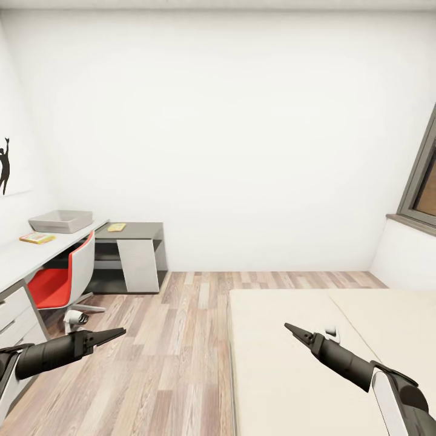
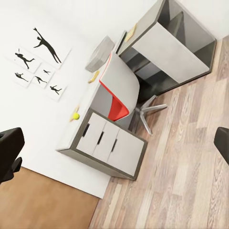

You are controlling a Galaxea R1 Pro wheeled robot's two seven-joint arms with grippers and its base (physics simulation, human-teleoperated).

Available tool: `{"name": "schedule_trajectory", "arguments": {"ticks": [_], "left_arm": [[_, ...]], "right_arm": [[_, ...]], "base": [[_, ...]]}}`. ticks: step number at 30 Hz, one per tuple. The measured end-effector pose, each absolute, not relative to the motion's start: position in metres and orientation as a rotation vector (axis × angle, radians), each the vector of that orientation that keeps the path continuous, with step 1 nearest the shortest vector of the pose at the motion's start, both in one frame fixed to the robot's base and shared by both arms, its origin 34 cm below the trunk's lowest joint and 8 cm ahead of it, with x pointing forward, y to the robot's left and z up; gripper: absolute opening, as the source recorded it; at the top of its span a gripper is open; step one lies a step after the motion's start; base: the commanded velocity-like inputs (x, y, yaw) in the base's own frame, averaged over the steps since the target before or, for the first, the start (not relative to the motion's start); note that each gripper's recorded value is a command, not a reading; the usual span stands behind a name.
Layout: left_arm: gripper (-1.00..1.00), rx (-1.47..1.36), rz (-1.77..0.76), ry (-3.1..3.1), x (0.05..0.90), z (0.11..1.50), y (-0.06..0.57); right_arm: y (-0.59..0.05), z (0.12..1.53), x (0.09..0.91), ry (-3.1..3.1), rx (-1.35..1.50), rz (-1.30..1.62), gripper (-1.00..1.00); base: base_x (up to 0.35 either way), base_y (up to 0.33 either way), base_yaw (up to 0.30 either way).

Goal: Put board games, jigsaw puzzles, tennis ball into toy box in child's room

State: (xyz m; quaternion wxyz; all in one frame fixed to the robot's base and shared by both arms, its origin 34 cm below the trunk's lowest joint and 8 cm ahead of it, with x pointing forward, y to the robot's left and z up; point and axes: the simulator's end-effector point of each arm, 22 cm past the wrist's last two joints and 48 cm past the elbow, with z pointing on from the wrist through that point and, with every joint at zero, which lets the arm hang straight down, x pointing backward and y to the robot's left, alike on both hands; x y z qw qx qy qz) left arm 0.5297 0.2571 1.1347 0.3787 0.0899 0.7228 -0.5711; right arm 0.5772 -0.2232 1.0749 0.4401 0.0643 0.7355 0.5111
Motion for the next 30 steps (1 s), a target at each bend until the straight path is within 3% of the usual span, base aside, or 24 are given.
{"name": "schedule_trajectory", "arguments": {"ticks": [30], "left_arm": [[1.00,0.234,-1.457,1.842,0.5290,1.1373,0.2572]], "right_arm": [[-0.2231,1.0777,0.5767,1.820,0.156,1.270,1.00]], "base": [[0.000,0.000,-0.031]]}}
